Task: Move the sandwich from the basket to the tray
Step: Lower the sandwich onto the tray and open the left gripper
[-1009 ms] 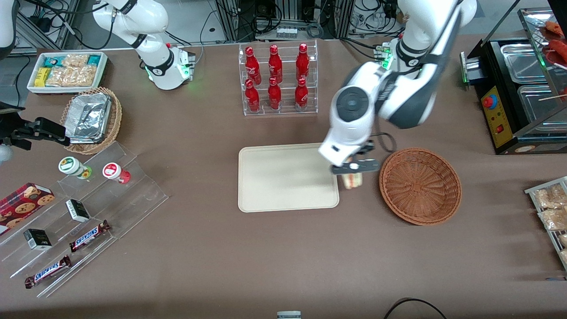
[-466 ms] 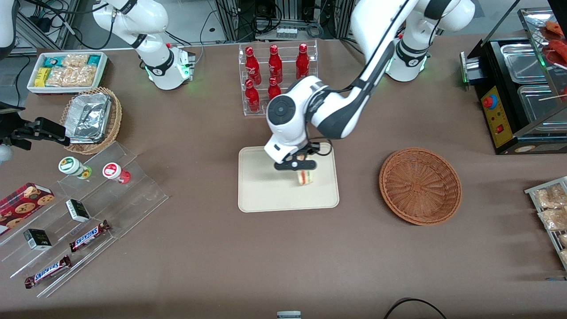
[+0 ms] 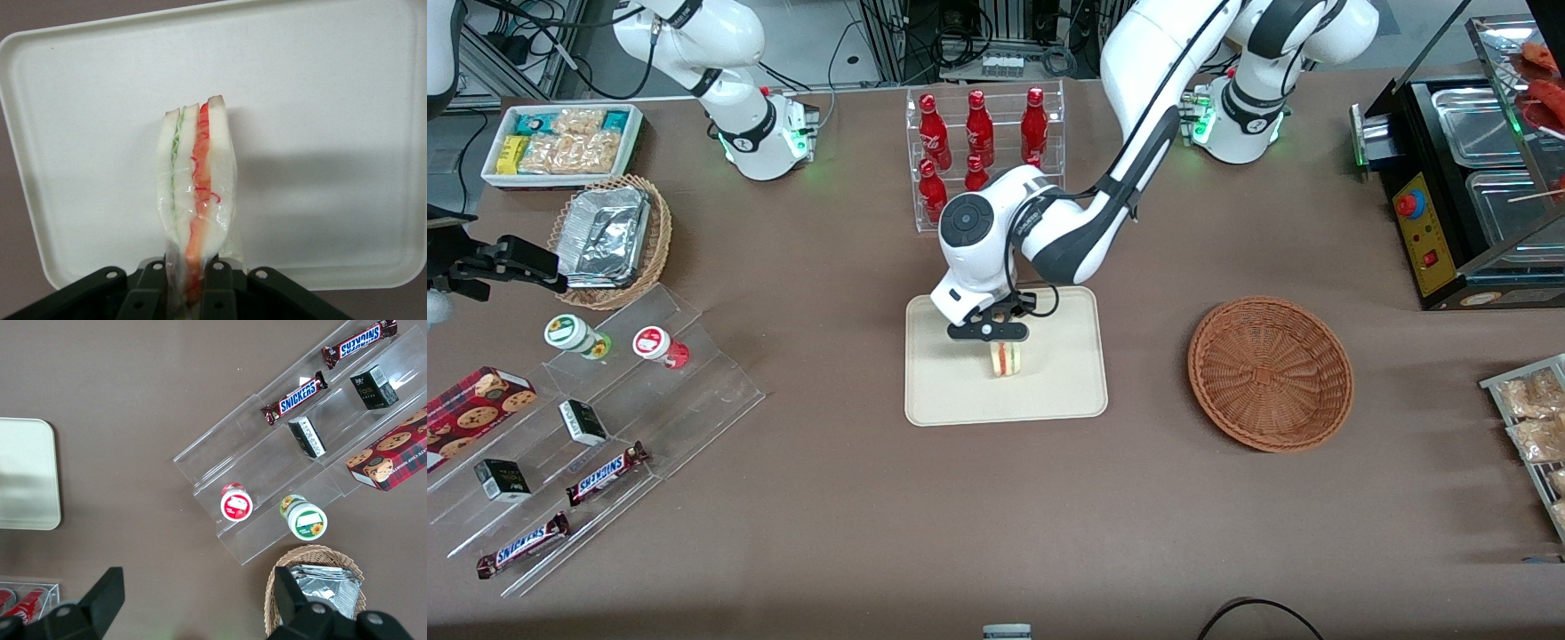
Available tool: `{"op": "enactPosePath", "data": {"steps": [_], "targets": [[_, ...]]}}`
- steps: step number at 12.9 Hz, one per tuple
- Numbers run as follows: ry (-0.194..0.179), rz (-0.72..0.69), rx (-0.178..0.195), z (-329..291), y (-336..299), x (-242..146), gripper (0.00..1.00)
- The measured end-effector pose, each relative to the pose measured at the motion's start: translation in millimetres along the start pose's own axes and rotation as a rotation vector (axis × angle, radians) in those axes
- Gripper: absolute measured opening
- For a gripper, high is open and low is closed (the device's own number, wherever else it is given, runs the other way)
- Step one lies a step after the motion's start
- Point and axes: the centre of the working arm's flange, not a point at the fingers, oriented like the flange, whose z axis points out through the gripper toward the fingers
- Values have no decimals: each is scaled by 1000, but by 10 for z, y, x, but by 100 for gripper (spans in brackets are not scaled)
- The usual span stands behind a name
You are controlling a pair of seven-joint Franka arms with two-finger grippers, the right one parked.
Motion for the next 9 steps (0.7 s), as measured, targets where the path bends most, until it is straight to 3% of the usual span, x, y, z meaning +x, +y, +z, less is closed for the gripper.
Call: {"op": "enactPosePath", "data": {"steps": [2, 9], "targets": [[13, 3, -11, 89, 31, 14, 16], [12, 27, 22, 340, 70, -27, 16]]}}
